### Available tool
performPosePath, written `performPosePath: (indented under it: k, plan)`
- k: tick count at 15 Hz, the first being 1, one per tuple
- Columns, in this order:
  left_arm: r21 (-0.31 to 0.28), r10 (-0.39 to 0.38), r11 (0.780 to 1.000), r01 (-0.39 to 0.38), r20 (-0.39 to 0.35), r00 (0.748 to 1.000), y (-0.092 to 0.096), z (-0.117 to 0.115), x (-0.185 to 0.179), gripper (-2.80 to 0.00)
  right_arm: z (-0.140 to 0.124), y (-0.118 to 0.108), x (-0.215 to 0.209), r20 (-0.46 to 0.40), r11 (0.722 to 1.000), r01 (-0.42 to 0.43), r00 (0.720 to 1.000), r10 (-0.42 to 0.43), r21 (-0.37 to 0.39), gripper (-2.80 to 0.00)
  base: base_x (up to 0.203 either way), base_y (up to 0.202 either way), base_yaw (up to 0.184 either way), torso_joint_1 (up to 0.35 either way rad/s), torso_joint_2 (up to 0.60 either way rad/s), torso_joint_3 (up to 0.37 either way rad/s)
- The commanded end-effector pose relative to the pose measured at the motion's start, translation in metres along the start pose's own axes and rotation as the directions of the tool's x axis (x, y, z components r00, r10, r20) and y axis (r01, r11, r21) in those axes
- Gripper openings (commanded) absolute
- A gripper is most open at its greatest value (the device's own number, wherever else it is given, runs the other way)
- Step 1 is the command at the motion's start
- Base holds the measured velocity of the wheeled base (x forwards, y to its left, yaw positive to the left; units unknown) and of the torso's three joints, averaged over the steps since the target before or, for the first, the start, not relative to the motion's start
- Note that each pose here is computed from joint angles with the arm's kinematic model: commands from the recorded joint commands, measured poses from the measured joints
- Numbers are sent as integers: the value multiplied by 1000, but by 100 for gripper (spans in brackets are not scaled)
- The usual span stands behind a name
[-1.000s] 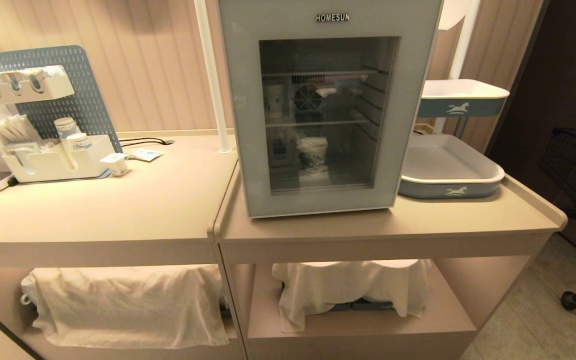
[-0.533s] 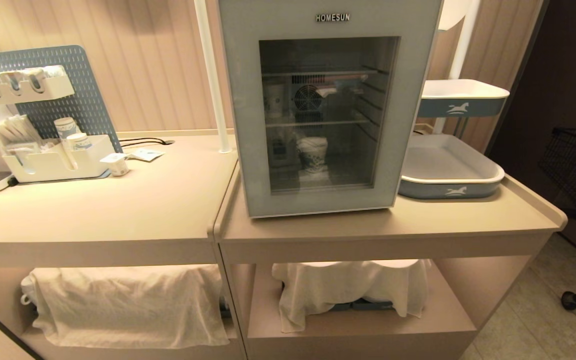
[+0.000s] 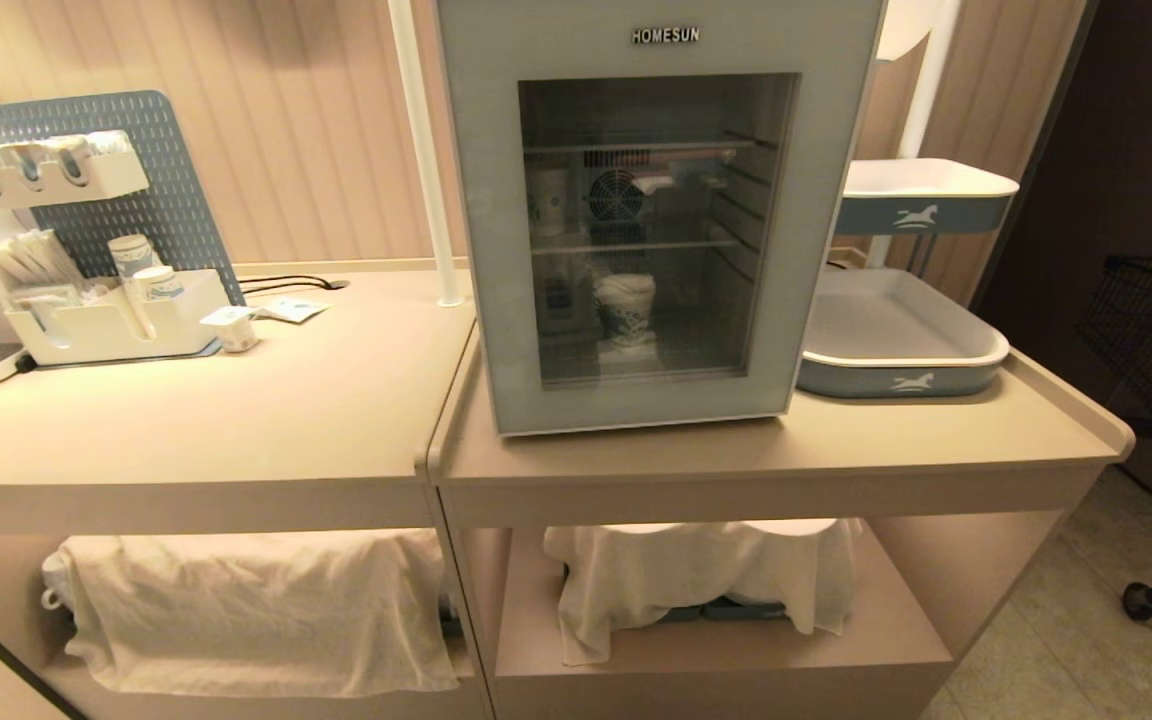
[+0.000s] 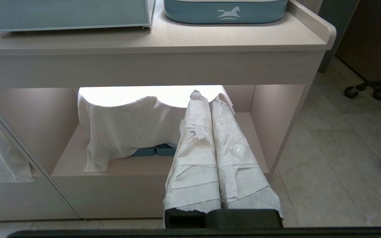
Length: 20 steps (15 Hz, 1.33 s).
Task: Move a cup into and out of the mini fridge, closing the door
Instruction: Open the freezer door
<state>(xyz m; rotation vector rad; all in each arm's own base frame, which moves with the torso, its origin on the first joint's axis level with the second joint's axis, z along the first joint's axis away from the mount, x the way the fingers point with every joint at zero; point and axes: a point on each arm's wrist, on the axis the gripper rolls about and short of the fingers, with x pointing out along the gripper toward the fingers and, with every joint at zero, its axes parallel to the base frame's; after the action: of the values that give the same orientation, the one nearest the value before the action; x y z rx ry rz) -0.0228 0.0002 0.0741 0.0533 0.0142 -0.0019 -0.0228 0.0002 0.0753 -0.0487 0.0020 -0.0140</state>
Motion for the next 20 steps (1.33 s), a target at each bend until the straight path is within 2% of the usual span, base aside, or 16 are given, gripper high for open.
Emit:
performPosePath:
  k: [1, 3, 5, 6, 9, 11, 14, 16, 18, 20]
  plan:
    - [7, -3, 1000, 3, -2, 1000, 0, 0, 0, -280, -5, 0, 1, -20, 1000, -1, 1000, 1, -2, -280, 0, 0, 0, 0, 0, 0]
    - [14, -6, 1000, 6, 2, 1000, 0, 2, -1, -280, -5, 0, 1, -20, 1000, -1, 1000, 1, 0, -280, 0, 0, 0, 0, 0, 0]
    - [22, -26, 999, 25, 42, 999, 0, 14, -5, -280, -5, 0, 1, -20, 1000, -1, 1000, 1, 0, -280, 0, 0, 0, 0, 0, 0]
    - [23, -55, 998, 54, 28, 998, 0, 16, -7, -280, -5, 0, 1, -20, 1000, -3, 1000, 3, -2, -280, 0, 0, 0, 0, 0, 0]
    - [29, -66, 997, 65, 32, 997, 0, 32, -16, -280, -5, 0, 1, -20, 1000, -1, 1000, 1, 0, -280, 0, 0, 0, 0, 0, 0]
    - [28, -77, 997, 77, 9, 997, 1, 46, -29, -280, -5, 0, 1, -20, 1000, -1, 1000, 1, -2, -280, 0, 0, 0, 0, 0, 0]
    - [24, -148, 989, 148, -7, 989, 1, 80, -50, -280, -5, 0, 1, -20, 1000, -1, 1000, 1, -2, -280, 0, 0, 0, 0, 0, 0]
    - [9, -175, 984, 176, -52, 983, 2, 108, -45, -280, -5, 0, 1, -20, 1000, -1, 1000, 1, 0, -280, 0, 0, 0, 0, 0, 0]
    - [-27, -202, 979, 201, -66, 977, 4, 140, -38, -280, -5, 0, 1, -20, 1000, -1, 1000, 1, 0, -280, 0, 0, 0, 0, 0, 0]
    - [-88, -222, 973, 214, -90, 971, 5, 170, -25, -280, -5, 0, 1, -20, 1000, -1, 1000, 1, 0, -280, 0, 0, 0, 0, 0, 0]
